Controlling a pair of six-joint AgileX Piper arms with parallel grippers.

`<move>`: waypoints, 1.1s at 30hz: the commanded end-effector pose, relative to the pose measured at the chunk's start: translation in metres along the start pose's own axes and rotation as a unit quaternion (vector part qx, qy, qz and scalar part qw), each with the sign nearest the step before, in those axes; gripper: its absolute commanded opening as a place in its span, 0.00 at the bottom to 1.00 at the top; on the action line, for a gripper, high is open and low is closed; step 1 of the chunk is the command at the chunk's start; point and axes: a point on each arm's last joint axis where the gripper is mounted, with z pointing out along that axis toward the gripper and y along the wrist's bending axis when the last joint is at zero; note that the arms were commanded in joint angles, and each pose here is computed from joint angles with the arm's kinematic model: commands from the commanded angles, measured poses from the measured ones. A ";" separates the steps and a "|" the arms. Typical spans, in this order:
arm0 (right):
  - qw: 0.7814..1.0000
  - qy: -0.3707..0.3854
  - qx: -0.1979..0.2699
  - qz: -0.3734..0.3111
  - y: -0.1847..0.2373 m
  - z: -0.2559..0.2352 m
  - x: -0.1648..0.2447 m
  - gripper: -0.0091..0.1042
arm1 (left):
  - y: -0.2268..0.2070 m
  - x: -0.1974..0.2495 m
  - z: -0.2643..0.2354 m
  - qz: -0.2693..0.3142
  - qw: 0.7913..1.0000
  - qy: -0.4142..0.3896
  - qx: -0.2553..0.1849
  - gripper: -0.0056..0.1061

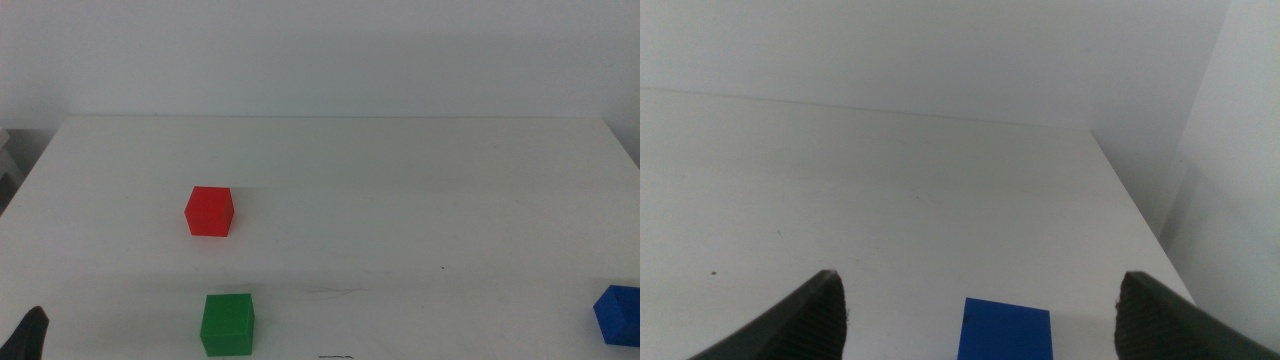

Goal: Stack red cubes first, then green, then blue cubes in a specific spot.

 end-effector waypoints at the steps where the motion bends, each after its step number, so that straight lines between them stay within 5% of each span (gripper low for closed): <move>1: 0.998 -0.058 0.009 -0.010 -0.002 -0.003 -0.014 0.81 | -0.001 -0.027 0.002 -0.009 0.999 -0.034 0.001 0.87; 9: 0.998 -0.058 0.009 -0.010 -0.002 -0.003 -0.014 0.81 | -0.006 -0.130 0.037 -0.006 0.997 0.076 0.009 0.87; 16: 0.998 -0.058 0.009 -0.010 -0.002 -0.003 -0.014 0.81 | -0.012 -0.186 0.076 -0.021 0.970 0.242 0.030 0.87; 33: 0.998 -0.058 0.009 -0.010 -0.002 -0.003 -0.014 0.81 | -0.019 -0.174 0.151 -0.073 0.929 0.359 0.053 0.87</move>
